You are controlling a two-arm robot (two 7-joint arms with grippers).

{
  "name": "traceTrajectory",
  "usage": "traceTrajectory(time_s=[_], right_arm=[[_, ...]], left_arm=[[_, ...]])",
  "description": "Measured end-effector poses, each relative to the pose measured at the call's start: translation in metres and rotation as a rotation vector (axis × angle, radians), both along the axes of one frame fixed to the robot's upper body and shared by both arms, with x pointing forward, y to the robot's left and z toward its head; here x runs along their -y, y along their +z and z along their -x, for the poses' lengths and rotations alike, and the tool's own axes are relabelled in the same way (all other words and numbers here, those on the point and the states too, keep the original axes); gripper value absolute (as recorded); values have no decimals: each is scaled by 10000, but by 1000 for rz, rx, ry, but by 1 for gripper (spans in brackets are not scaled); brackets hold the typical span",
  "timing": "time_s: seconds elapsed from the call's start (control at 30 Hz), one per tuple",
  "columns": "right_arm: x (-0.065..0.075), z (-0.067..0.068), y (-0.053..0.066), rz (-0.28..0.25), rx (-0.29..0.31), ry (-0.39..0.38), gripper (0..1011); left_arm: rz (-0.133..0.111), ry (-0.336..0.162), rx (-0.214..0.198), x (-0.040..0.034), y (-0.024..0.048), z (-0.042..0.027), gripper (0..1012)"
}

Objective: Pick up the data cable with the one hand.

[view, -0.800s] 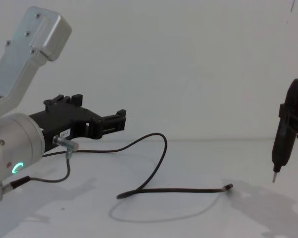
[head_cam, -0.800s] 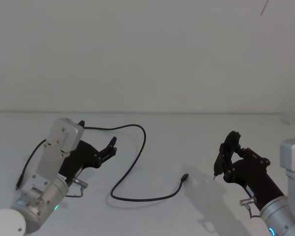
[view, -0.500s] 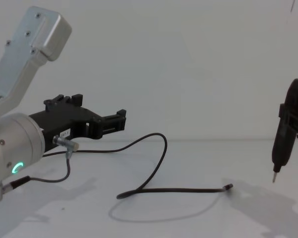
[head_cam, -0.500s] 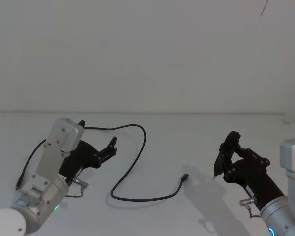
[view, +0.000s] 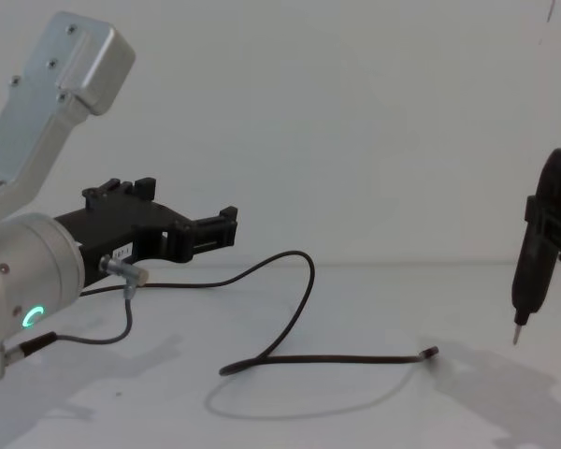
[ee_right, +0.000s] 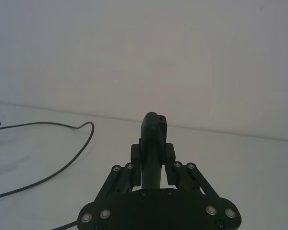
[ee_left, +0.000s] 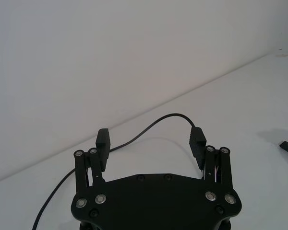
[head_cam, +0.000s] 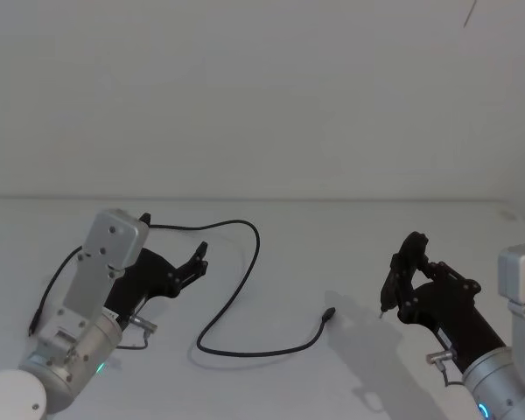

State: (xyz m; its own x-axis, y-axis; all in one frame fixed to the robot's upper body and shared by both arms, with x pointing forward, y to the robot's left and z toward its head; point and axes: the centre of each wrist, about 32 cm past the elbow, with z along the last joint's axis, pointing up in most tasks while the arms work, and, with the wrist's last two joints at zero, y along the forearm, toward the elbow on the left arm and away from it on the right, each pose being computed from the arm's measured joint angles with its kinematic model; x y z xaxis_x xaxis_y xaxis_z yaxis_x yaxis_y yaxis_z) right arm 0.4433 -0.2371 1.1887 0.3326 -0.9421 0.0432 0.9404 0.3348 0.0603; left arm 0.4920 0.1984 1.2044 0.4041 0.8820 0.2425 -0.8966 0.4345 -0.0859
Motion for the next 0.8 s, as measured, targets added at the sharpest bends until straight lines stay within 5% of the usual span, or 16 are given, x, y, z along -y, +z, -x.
traceTrajectory(time_s=[0.47, 0.8], right_arm=[[0, 0, 0, 0, 0, 0, 279], [0, 0, 0, 0, 0, 0, 279]], left_arm=[[-4, -8, -3, -6, 3, -3, 1001], [-35, -100, -43, -71, 57, 21, 1001]])
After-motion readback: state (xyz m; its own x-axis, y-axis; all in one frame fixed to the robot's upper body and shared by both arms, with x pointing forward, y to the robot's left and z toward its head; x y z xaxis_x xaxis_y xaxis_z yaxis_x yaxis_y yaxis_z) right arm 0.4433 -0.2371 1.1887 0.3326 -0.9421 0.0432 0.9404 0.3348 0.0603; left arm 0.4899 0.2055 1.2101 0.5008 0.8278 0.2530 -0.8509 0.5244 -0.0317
